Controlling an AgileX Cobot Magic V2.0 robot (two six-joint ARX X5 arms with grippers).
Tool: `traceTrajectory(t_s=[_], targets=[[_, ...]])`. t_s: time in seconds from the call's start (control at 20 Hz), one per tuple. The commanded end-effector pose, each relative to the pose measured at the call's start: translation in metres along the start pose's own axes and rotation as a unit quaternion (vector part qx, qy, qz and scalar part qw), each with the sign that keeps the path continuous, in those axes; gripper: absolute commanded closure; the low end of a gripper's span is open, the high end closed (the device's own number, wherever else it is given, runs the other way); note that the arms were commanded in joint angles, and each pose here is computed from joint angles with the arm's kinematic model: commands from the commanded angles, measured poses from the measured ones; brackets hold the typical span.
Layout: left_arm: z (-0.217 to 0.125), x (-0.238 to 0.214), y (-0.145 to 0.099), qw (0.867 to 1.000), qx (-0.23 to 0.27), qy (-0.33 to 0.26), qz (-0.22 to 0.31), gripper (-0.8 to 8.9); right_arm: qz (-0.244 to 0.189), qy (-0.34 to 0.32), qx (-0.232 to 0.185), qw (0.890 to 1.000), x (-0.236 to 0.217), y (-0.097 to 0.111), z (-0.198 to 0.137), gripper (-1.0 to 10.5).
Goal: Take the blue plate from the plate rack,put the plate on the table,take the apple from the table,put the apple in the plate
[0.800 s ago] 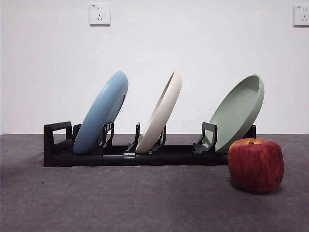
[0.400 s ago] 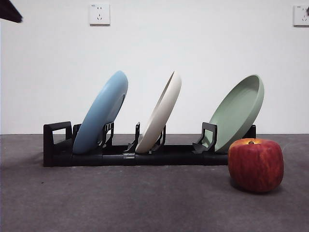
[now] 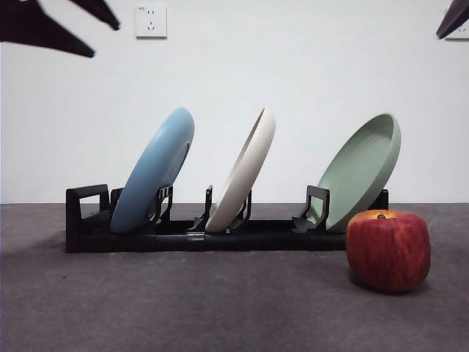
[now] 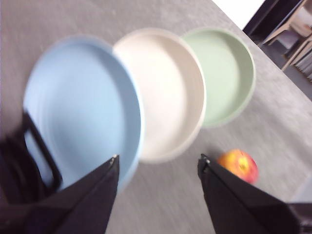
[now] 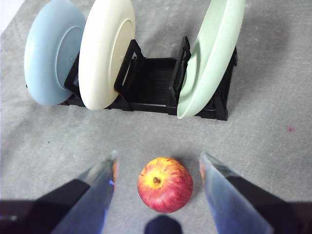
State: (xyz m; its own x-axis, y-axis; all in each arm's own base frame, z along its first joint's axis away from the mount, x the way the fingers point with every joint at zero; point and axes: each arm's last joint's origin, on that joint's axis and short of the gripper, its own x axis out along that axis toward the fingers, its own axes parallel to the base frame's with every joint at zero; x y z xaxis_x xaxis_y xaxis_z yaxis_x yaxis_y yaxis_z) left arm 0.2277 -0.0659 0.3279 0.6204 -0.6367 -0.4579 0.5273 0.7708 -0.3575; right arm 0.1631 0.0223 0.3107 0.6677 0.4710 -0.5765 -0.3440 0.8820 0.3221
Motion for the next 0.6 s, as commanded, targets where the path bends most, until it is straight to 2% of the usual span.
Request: traceTrajectory(t_s=[0.05, 0.3, 0.6], targets=[[0.017, 0.016, -0.003, 1.0, 0.002, 0.012, 0.02, 5.37, 0.002, -0.002, -0.006, 1.0, -0.001, 0.001, 0.001, 6.6], [0.041, 0.066, -0.003, 0.997, 0.018, 0.059, 0.051, 5.38, 0.002, -0.002, -0.006, 1.0, -0.001, 0.001, 0.001, 6.6], [0.029, 0.126, 0.01, 0.992, 0.017, 0.108, 0.069, 5.39, 0.001, -0.002, -0.006, 1.0, -0.001, 0.001, 0.001, 6.6]])
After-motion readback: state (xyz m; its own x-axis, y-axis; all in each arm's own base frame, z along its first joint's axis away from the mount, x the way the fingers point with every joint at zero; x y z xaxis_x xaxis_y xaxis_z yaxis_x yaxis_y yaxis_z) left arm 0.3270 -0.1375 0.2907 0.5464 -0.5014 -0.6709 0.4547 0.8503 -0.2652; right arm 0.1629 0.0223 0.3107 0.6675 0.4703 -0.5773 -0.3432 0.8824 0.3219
